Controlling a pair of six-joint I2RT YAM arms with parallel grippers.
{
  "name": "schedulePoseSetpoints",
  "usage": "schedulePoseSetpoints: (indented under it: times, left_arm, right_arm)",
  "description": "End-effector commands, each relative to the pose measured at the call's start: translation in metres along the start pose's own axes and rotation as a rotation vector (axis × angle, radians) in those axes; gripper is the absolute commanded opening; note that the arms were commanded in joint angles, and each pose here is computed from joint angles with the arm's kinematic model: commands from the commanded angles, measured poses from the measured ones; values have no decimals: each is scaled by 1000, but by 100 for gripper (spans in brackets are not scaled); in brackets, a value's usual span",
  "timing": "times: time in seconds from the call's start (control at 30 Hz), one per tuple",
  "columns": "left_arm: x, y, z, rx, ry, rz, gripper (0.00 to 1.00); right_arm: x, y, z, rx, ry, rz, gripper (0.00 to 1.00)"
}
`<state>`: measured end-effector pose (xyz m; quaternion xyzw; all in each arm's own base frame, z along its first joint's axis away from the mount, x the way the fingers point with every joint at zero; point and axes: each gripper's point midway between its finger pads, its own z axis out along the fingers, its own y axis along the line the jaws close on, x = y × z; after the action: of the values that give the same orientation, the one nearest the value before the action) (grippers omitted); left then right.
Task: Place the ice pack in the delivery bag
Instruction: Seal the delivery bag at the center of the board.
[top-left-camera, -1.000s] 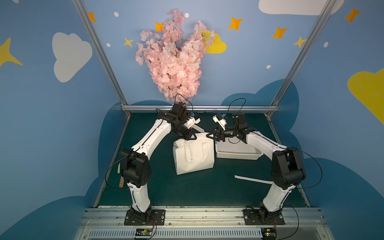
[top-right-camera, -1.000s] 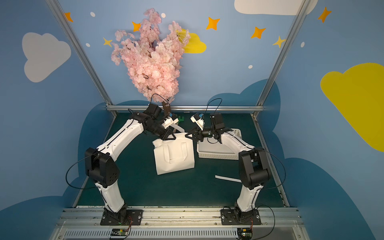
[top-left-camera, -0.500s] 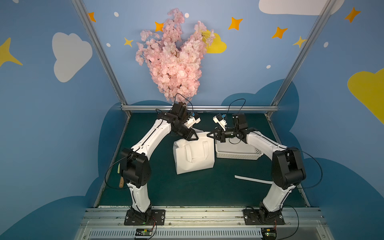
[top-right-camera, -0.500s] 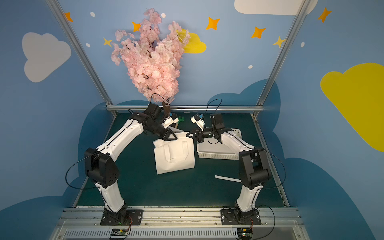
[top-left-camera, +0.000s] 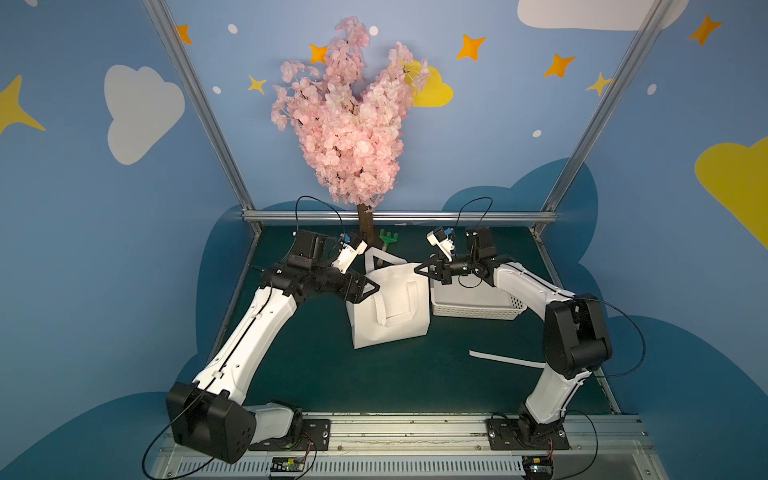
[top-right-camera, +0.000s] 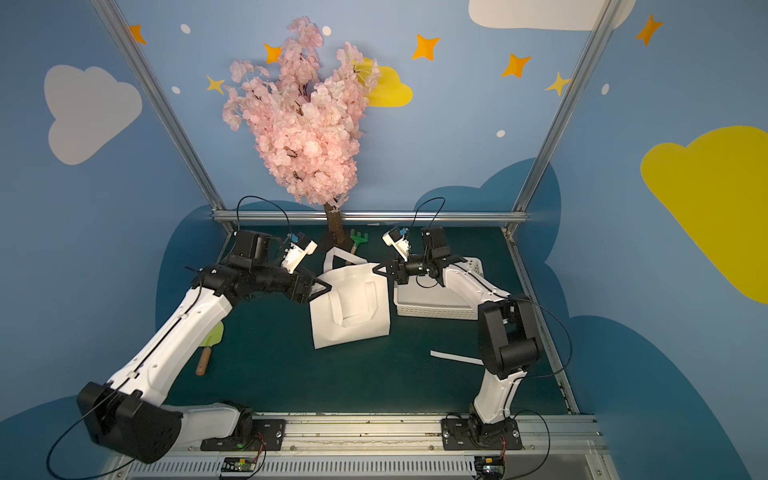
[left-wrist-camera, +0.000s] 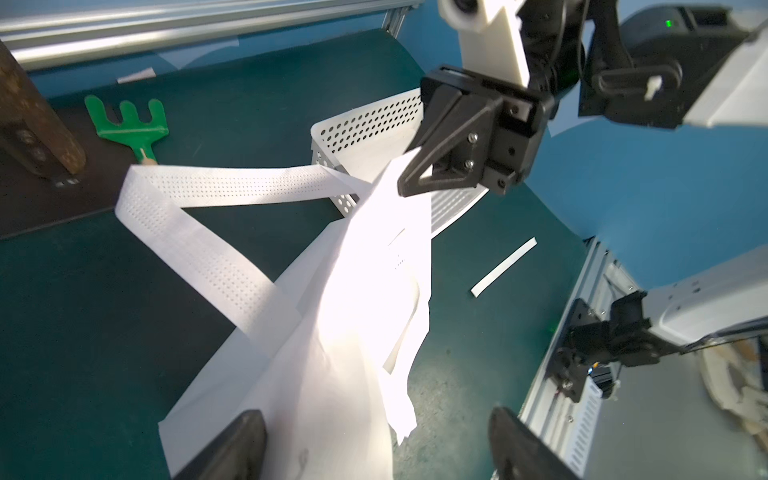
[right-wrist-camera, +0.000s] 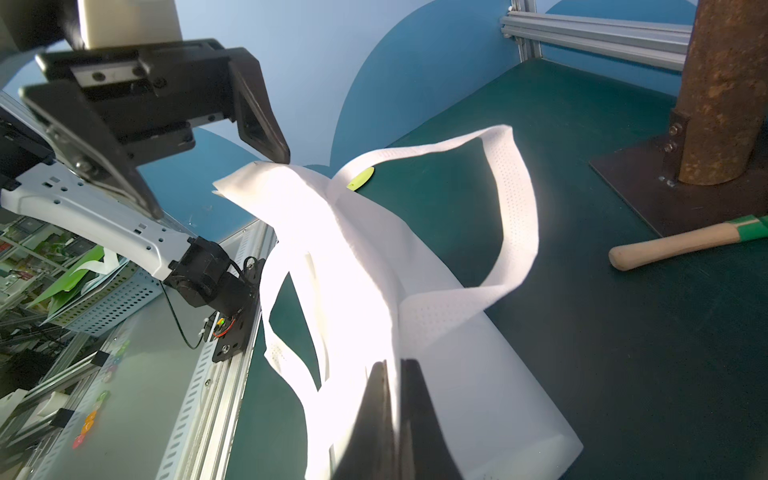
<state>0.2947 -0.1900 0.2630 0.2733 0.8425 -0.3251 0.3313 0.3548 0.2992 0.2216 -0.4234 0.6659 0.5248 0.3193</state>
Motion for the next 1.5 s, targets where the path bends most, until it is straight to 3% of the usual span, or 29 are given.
schedulePoseSetpoints:
  times: [0.0, 0.17, 0.27, 0.53, 0.67, 0.83, 0.9, 0.97, 1.03, 1.2, 1.3, 1.33, 1.43, 1.47]
  left_arm:
    - [9, -5, 2, 25, -64, 14, 100]
    - [29, 7, 5, -32, -67, -4, 100]
    - [38, 27, 7, -137, -52, -40, 100]
    - [27, 57, 2, -279, -98, -35, 100]
    - [23, 64, -4, -274, -128, -32, 100]
    - [7, 66, -6, -130, -209, -59, 98]
    - [-1, 67, -6, -70, -237, -72, 92]
    - [-4, 69, -4, -40, -239, -87, 77]
    - [-5, 67, 1, 10, -225, -101, 72]
    - [-2, 72, 8, 69, -210, -121, 37]
    - [-4, 72, 8, 90, -219, -130, 27]
    - [-4, 72, 8, 100, -219, -133, 21]
    - [-4, 69, 8, 118, -214, -129, 19]
    - [-4, 69, 8, 120, -214, -129, 15]
  right_arm:
    - [2, -6, -1, 8, -1, 11, 0]
    - [1, -4, 0, 3, -6, 8, 0]
    - [0, -3, 0, 2, -6, 7, 0]
    - [0, 1, 1, -4, -3, 4, 0]
    - [0, 3, 1, -8, -2, 2, 0]
    - [1, 4, 2, -14, 0, -2, 0]
    - [1, 5, 3, -16, 1, 0, 0]
    - [1, 5, 3, -17, 2, 0, 0]
    - [1, 6, 3, -17, 2, -2, 0]
    - [1, 6, 2, -18, 5, -4, 0]
    - [1, 7, 1, -14, 6, -5, 0]
    - [-1, 8, 0, -12, 6, -9, 6]
    - [-8, 11, -5, 20, 9, -40, 36]
    - [-12, 14, -8, 33, 7, -63, 39]
